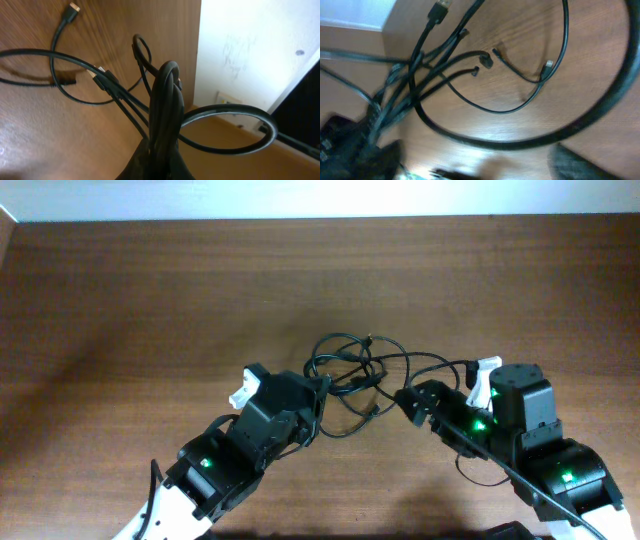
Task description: Untangle cables
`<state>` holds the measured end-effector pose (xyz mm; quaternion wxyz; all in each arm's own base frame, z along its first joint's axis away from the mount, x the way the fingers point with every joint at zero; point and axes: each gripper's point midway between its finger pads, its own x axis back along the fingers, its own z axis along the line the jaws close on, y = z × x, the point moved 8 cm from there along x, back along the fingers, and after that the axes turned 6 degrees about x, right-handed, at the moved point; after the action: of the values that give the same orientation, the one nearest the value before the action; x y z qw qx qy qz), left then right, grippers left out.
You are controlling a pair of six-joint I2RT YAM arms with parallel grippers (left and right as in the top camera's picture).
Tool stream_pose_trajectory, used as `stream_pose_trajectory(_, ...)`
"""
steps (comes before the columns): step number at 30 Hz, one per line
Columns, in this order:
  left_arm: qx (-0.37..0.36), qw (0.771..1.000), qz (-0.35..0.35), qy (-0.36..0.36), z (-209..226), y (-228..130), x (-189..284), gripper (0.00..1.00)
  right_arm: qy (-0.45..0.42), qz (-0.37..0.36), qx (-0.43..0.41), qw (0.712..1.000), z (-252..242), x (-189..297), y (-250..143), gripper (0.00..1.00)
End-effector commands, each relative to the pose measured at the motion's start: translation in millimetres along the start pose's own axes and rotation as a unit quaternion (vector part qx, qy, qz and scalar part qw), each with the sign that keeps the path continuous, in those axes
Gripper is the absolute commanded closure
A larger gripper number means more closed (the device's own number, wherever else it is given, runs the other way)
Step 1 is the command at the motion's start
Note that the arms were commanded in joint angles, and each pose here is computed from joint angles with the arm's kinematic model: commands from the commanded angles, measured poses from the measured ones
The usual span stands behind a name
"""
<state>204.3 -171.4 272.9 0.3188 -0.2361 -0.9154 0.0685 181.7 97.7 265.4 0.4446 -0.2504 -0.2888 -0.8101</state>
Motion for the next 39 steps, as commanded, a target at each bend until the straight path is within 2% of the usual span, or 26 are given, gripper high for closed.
stream_pose_trajectory(1, 0.000, 0.999, 0.040, -0.004, -5, -8, 3, 1.00, -0.004, 0.009, -0.099, 0.995, 2, -5, 3, 0.25)
stream_pose_trajectory(3, 0.000, 0.998, 0.056, 0.002, -4, -11, 3, 1.00, -0.013, 0.015, -0.104, 0.994, 0, -11, 4, 0.25)
stream_pose_trajectory(5, 0.000, 0.998, 0.070, 0.008, -3, -14, 4, 1.00, -0.029, 0.034, -0.117, 0.992, -3, -22, 6, 0.35)
stream_pose_trajectory(7, 0.000, 0.998, 0.070, 0.007, -4, -14, 4, 1.00, -0.034, 0.061, -0.135, 0.988, -5, -32, 5, 0.50)
stream_pose_trajectory(10, -0.001, 0.998, 0.069, 0.009, -3, -14, 4, 1.00, -0.060, 0.081, -0.148, 0.984, -13, -44, 5, 0.84)
stream_pose_trajectory(11, -0.001, 0.998, 0.068, 0.010, -2, -13, 4, 1.00, -0.063, 0.084, -0.150, 0.983, -14, -45, 5, 0.90)
stream_pose_trajectory(13, -0.001, 0.998, 0.068, 0.012, -2, -13, 4, 1.00, -0.055, 0.093, -0.112, 0.988, -13, -46, 4, 0.96)
stream_pose_trajectory(21, -0.001, 0.998, 0.053, 0.016, 0, -10, 3, 1.00, -0.040, 0.093, 0.003, 0.995, -11, -46, 6, 0.96)
stream_pose_trajectory(27, -0.001, 0.999, 0.032, 0.017, 1, -5, 3, 1.00, -0.042, 0.102, 0.113, 0.987, -15, -45, 4, 0.96)
stream_pose_trajectory(39, -0.007, 0.998, -0.055, 0.024, 8, 13, 4, 1.00, -0.080, 0.142, 0.187, 0.969, -30, -40, -7, 0.96)
